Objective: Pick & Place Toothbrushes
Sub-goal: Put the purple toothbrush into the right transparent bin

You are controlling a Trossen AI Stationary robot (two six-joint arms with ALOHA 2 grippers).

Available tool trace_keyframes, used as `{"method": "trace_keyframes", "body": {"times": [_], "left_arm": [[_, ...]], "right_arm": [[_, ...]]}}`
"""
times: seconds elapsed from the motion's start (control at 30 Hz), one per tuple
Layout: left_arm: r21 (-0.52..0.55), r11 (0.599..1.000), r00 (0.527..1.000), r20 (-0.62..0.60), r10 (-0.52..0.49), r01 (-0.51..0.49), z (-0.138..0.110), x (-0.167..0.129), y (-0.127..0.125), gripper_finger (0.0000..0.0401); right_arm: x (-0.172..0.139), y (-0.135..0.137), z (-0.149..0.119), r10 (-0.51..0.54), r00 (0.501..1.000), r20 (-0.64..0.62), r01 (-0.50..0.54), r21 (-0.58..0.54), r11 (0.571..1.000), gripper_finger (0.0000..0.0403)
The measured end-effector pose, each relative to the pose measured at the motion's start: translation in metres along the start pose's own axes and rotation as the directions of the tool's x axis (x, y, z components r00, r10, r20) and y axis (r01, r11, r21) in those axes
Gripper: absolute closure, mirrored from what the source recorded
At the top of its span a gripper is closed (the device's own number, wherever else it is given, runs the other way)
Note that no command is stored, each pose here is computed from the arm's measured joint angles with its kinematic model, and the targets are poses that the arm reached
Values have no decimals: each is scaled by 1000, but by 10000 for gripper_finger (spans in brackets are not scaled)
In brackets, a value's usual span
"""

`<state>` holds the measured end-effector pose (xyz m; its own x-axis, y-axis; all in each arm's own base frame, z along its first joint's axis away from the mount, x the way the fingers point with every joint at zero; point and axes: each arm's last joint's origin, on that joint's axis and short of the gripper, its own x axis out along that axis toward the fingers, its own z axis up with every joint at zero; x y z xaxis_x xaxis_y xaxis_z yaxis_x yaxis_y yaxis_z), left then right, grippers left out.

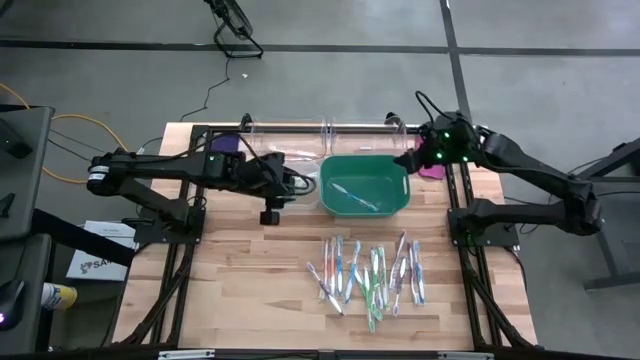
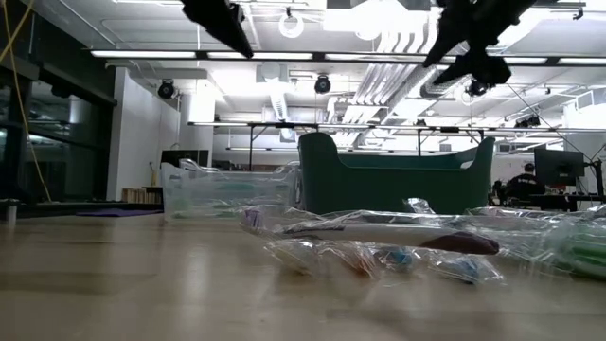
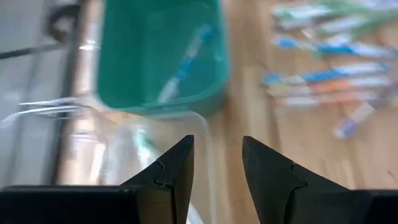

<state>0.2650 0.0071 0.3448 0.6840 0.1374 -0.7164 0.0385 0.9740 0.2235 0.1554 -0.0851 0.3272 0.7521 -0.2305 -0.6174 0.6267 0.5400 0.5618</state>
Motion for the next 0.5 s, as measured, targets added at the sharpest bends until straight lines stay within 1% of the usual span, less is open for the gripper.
{"method": "trace_keyframes", "body": {"times": [0.1, 0.17, 0.2, 0.23, 0.3, 0.37, 0.43, 0.47, 0.5], "left_arm": [[126, 985, 993, 22, -120, 116, 2, 10, -9, 270], [214, 963, 986, -31, -164, 167, -2, 16, -16, 270], [251, 951, 983, -29, -179, 180, 0, 21, -20, 270], [279, 942, 982, -20, -188, 186, 2, 23, -25, 270], [339, 916, 977, -72, -201, 213, -4, 33, -32, 270], [413, 885, 977, -62, -206, 213, -1, 46, -40, 269], [451, 859, 970, -120, -211, 243, -7, 57, -47, 266], [459, 853, 968, -135, -211, 250, -7, 64, -51, 263], [463, 852, 969, -124, -212, 246, -5, 71, -55, 260]], "right_arm": [[-7, 7, -8, 43, 999, -17, -43, -37, 998, 231], [-10, 11, -13, 64, 997, -30, -66, -57, 996, 231], [-11, 13, -14, 74, 997, -35, -76, -66, 995, 231], [-11, 15, -16, 79, 996, -38, -82, -74, 994, 231], [-12, 17, -19, 78, 996, -38, -81, -90, 993, 231], [-11, 19, -21, 74, 997, -38, -78, -118, 990, 231], [-11, 23, -23, 88, 995, -43, -94, -173, 980, 231], [-11, 25, -24, 100, 994, -48, -108, -210, 972, 231], [-11, 27, -26, 112, 992, -61, -124, -254, 959, 231]]}}
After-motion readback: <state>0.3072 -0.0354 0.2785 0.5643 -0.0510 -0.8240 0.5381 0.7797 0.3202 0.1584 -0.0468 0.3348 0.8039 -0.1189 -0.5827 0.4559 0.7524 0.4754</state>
